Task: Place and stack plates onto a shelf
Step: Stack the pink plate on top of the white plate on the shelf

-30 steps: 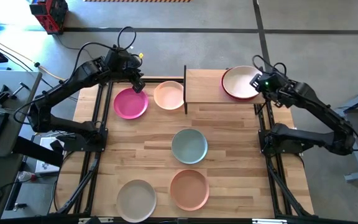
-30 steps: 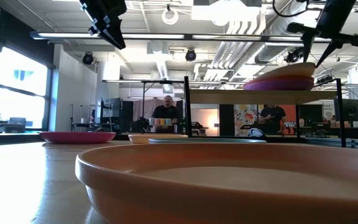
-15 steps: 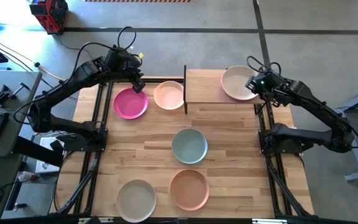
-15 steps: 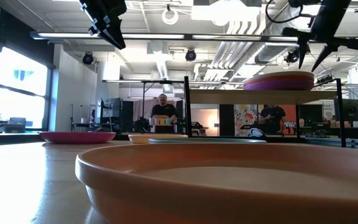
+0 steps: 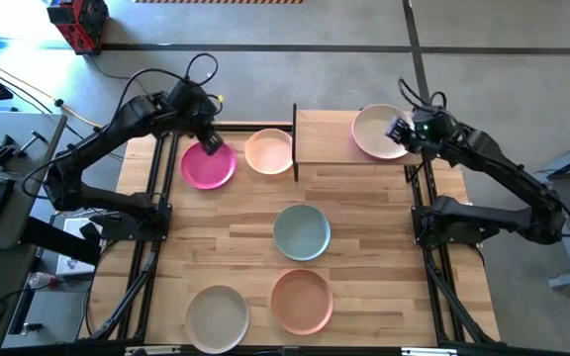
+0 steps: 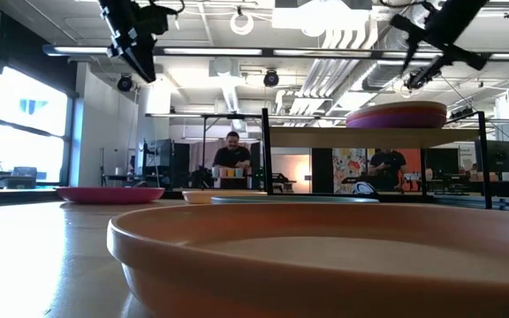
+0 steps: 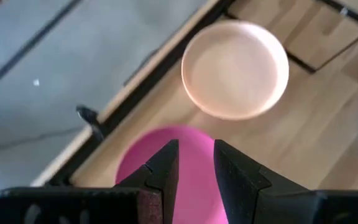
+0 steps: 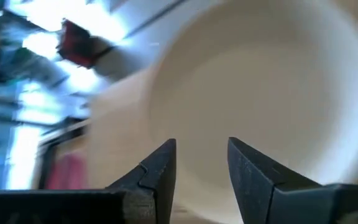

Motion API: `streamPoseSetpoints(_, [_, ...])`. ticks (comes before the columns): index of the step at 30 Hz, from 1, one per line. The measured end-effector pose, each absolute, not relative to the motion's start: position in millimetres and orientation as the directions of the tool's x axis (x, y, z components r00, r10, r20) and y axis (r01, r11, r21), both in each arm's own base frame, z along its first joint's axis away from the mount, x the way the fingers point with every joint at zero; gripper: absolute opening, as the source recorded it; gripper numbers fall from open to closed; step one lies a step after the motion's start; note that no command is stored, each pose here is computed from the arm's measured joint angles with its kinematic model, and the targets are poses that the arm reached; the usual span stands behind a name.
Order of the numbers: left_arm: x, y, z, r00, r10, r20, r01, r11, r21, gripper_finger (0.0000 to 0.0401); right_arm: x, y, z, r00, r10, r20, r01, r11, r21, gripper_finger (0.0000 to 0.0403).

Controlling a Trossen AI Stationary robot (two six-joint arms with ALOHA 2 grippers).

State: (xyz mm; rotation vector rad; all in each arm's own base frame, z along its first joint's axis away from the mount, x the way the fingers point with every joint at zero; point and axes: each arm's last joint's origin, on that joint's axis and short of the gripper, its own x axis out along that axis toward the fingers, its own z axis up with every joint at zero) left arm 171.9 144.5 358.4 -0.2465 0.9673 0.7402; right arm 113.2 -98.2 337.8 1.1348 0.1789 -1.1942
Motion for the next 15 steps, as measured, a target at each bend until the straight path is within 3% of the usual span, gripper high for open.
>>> streamPoseSetpoints(9, [173,143,317,0.284,0.327,-0.901,-0.679,0.733,0.052,0.0090,135,-101,362,0.687,-0.605,-0.401,0.653,0.273,0.706,0.0124])
streamPoseSetpoints(15, [171,141,282,0.230,0.280,-0.932,-0.716,0.697,0.033,0.0090,138,-100,365,0.713,-0.597,-0.368,0.634,0.325,0.702,0.0124])
